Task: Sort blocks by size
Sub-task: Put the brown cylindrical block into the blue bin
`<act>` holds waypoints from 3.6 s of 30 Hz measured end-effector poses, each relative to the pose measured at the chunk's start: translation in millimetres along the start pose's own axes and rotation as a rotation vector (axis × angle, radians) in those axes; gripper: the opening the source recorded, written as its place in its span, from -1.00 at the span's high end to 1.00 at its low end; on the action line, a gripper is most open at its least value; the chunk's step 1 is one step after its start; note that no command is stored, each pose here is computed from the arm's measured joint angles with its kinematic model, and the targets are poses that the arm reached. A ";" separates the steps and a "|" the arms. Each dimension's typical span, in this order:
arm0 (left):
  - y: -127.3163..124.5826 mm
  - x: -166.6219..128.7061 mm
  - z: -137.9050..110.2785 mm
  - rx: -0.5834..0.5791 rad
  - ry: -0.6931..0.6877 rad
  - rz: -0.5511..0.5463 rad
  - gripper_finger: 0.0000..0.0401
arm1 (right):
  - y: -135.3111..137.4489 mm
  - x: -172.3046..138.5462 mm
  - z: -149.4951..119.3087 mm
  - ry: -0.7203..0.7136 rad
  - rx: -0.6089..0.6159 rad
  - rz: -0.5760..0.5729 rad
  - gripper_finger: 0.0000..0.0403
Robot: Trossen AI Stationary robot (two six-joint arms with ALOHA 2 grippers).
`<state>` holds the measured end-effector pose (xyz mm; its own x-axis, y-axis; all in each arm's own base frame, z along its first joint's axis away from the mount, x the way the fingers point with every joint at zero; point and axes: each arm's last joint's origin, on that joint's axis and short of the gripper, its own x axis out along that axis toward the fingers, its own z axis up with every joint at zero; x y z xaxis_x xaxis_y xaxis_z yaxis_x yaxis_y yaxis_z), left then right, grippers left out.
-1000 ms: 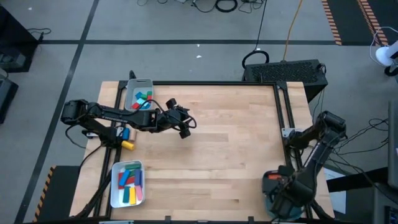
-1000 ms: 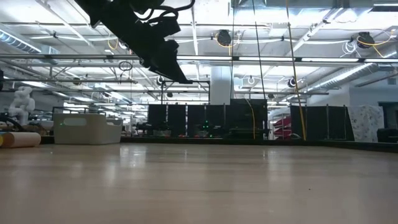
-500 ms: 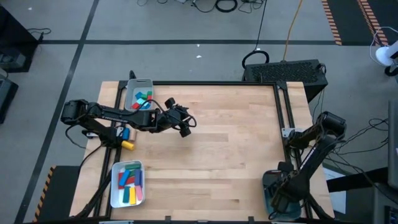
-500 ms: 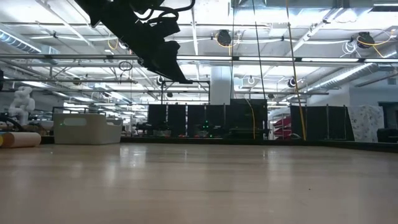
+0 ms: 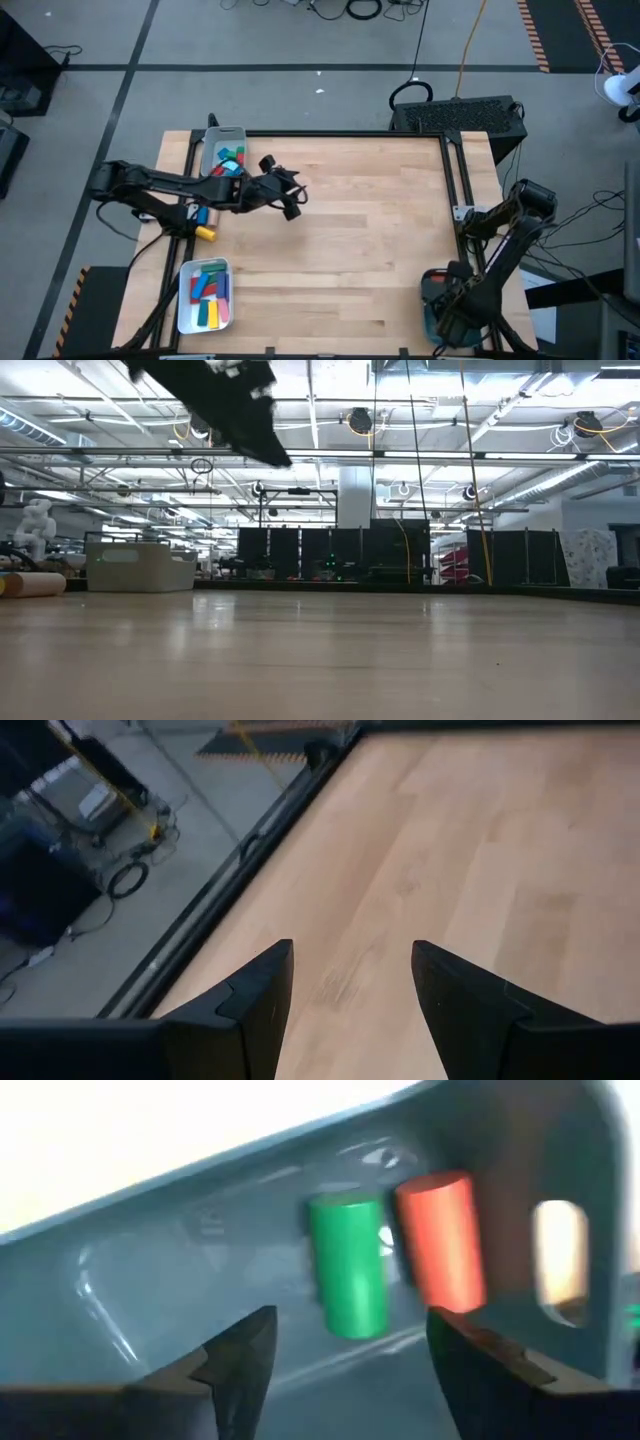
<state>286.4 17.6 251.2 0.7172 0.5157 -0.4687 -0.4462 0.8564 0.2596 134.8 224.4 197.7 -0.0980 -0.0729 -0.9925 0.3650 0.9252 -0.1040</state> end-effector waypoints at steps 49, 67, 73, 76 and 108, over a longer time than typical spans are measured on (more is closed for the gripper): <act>11.7 -53.1 -89.3 -0.270 0.971 0.357 -0.03 | -56.1 -38.4 178.6 -0.874 0.150 -0.310 -0.04; 23.9 -35.3 -141.7 -0.260 1.291 0.448 -0.03 | -59.7 6.0 187.3 -0.834 0.101 -0.134 -0.04; 29.4 -30.8 -150.8 -0.278 1.308 0.455 -0.03 | -59.7 6.0 187.3 -0.834 0.097 -0.135 -0.04; 30.3 -27.8 -159.1 -0.291 1.317 0.455 -0.03 | -59.6 6.0 187.3 -0.834 0.097 -0.135 -0.04; 9.9 -4.8 -146.8 -0.374 1.174 0.256 0.26 | -54.9 5.8 183.8 -0.824 0.057 -0.115 -0.04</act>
<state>200.0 20.3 132.1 -0.2339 0.1701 -0.9573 -0.7640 0.5768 0.2892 284.3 104.7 185.8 0.5632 -0.4350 -0.7026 0.4424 0.8768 -0.1883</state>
